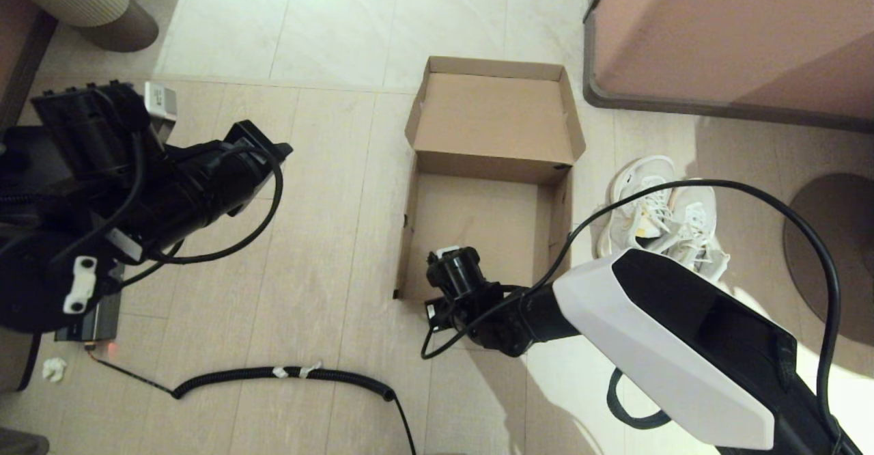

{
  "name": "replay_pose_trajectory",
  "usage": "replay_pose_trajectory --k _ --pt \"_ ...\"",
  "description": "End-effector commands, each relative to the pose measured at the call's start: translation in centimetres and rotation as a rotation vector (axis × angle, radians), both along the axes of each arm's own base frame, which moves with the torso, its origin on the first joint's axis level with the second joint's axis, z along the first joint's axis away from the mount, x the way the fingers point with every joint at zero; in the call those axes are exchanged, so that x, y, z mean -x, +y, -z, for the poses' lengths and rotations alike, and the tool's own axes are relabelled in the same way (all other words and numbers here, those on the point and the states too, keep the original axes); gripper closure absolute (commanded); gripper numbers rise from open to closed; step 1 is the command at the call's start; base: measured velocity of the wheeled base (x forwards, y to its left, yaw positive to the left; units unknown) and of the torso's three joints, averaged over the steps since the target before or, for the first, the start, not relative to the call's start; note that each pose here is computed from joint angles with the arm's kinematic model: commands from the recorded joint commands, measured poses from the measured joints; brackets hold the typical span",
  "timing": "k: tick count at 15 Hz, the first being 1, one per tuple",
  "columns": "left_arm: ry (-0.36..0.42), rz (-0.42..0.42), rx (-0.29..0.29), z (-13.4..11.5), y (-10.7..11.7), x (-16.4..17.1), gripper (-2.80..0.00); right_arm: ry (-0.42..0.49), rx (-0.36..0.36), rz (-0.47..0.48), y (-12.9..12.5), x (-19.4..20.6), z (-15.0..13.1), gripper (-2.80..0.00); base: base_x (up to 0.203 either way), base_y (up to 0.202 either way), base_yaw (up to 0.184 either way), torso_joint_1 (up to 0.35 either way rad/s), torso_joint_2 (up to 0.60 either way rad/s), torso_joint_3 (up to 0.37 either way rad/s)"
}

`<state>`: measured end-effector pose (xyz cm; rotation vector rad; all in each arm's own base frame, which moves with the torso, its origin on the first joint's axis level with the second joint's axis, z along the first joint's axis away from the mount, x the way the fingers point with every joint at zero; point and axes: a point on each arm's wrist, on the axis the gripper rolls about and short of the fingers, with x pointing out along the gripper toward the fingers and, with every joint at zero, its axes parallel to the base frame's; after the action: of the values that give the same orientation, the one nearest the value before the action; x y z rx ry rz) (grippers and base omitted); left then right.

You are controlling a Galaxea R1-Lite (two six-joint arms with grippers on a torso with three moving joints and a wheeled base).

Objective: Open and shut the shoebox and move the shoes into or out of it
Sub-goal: Put the shoes into the shoe box

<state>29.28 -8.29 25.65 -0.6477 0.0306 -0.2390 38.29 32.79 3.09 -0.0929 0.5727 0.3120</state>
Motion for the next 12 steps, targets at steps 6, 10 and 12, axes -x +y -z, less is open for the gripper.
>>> replay_pose_trajectory --k 6,10,12 --pt "-0.008 -0.008 0.007 -0.2 0.3 0.6 0.0 0.024 0.014 -0.023 0.5 2.2 -0.3 0.0 0.0 0.0 0.0 0.0 0.0 0.0" --pt "0.005 -0.013 0.002 0.1 0.6 1.0 0.0 0.01 -0.016 -0.003 -0.2 3.6 -3.0 0.0 0.0 0.0 0.0 0.0 0.0 0.0" --pt "0.008 -0.014 0.001 0.2 0.8 1.6 0.0 -0.027 -0.054 0.01 -1.6 4.7 -6.4 0.0 0.0 0.0 0.0 0.0 0.0 0.0"
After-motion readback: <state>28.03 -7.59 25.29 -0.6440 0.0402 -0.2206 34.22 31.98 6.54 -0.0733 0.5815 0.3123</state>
